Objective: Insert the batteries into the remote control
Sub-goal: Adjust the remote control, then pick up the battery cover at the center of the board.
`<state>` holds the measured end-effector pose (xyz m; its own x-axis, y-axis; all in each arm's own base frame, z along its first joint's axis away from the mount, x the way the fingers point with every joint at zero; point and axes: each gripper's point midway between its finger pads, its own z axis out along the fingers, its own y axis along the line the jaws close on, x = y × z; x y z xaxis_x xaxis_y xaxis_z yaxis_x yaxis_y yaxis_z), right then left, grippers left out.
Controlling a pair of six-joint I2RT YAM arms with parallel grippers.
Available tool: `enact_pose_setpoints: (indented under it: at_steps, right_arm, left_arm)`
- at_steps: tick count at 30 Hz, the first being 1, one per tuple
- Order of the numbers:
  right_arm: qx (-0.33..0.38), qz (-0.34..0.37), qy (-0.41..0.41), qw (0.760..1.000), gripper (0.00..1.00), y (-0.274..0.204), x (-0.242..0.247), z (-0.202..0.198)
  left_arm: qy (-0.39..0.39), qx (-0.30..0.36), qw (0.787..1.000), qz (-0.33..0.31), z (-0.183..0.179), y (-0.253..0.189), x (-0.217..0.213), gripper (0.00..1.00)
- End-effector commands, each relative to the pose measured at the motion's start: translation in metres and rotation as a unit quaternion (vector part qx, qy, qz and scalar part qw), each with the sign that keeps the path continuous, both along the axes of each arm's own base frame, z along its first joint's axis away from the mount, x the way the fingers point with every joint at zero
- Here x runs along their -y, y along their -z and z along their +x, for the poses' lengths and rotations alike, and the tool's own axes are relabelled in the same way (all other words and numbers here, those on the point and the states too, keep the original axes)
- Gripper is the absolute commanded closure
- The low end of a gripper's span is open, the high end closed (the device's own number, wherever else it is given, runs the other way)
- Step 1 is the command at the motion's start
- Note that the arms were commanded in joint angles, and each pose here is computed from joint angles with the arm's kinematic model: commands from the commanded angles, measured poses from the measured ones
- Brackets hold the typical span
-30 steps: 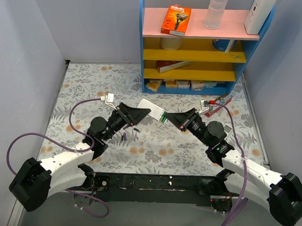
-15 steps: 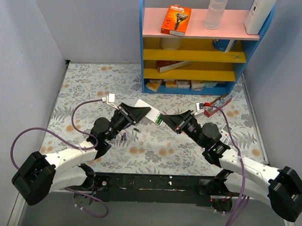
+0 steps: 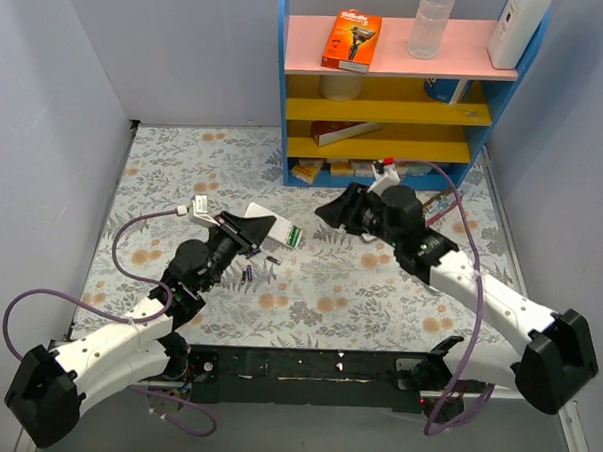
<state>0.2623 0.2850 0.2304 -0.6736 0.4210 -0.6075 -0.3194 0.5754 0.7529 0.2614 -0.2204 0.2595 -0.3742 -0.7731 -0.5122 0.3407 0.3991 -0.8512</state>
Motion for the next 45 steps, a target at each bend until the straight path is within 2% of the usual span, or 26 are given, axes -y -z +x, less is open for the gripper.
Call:
enact_pose_setpoints:
  at_steps: [1, 3, 4, 6, 7, 8, 10, 12, 13, 18, 24, 33, 40, 41, 42, 45]
  right_arm:
    - [-0.002, -0.266, -0.047, 0.963, 0.39, 0.041, 0.019, 0.031]
    - [0.001, -0.328, -0.055, 0.943, 0.39, 0.051, 0.022, 0.048]
    - [-0.032, -0.368, -0.060, 0.927, 0.40, 0.078, 0.023, 0.054]
    - [-0.040, -0.403, -0.050, 0.913, 0.40, 0.076, 0.024, 0.072]
    - [-0.062, -0.427, -0.055, 0.901, 0.40, 0.098, 0.023, 0.078]
    - [-0.060, -0.431, -0.050, 0.899, 0.40, 0.092, 0.018, 0.087]
    - [-0.084, -0.457, -0.037, 0.884, 0.40, 0.118, 0.019, 0.100]
    - [-0.088, -0.468, -0.018, 0.879, 0.41, 0.122, 0.017, 0.113]
    - [-0.103, -0.477, -0.015, 0.872, 0.41, 0.139, 0.016, 0.116]
    - [-0.130, -0.501, 0.018, 0.856, 0.42, 0.163, 0.018, 0.132]
    - [-0.142, -0.500, 0.060, 0.852, 0.48, 0.180, 0.024, 0.138]
    - [-0.175, -0.488, 0.068, 0.853, 0.58, 0.204, 0.028, 0.130]
    - [-0.187, -0.482, 0.041, 0.855, 0.75, 0.216, 0.037, 0.102]
    - [-0.187, -0.480, 0.030, 0.856, 0.82, 0.216, 0.036, 0.097]
    - [-0.195, -0.487, 0.021, 0.851, 0.84, 0.224, 0.044, 0.085]
    - [-0.164, -0.466, -0.012, 0.869, 0.97, 0.201, 0.037, 0.071]
  left_arm:
    - [-0.033, -0.072, 0.994, 0.071, -0.006, 0.050, -0.023, 1.00]
    - [-0.027, -0.092, 0.992, 0.077, -0.014, 0.064, -0.027, 1.00]
    - [-0.026, -0.096, 0.992, 0.076, -0.017, 0.066, -0.028, 1.00]
    - [-0.030, -0.100, 0.992, 0.069, -0.023, 0.066, -0.034, 1.00]
    - [-0.032, -0.100, 0.992, 0.069, -0.024, 0.065, -0.036, 1.00]
    - [-0.036, -0.094, 0.993, 0.065, -0.025, 0.060, -0.039, 1.00]
    - [-0.038, -0.095, 0.992, 0.072, -0.028, 0.059, -0.043, 1.00]
    - [-0.040, -0.096, 0.992, 0.071, -0.031, 0.056, -0.046, 1.00]
    - [-0.039, -0.104, 0.991, 0.076, -0.034, 0.060, -0.048, 1.00]
    - [-0.042, -0.109, 0.991, 0.069, -0.044, 0.060, -0.056, 1.00]
    - [-0.045, -0.108, 0.990, 0.078, -0.048, 0.058, -0.061, 1.00]
    - [-0.031, -0.104, 0.990, 0.091, -0.048, 0.058, -0.056, 1.00]
    - [-0.014, -0.102, 0.990, 0.097, -0.046, 0.060, -0.047, 1.00]
    - [-0.012, -0.100, 0.990, 0.095, -0.046, 0.059, -0.046, 1.00]
    - [-0.008, -0.098, 0.991, 0.095, -0.046, 0.059, -0.044, 1.00]
    - [-0.004, -0.098, 0.991, 0.096, -0.044, 0.061, -0.041, 1.00]
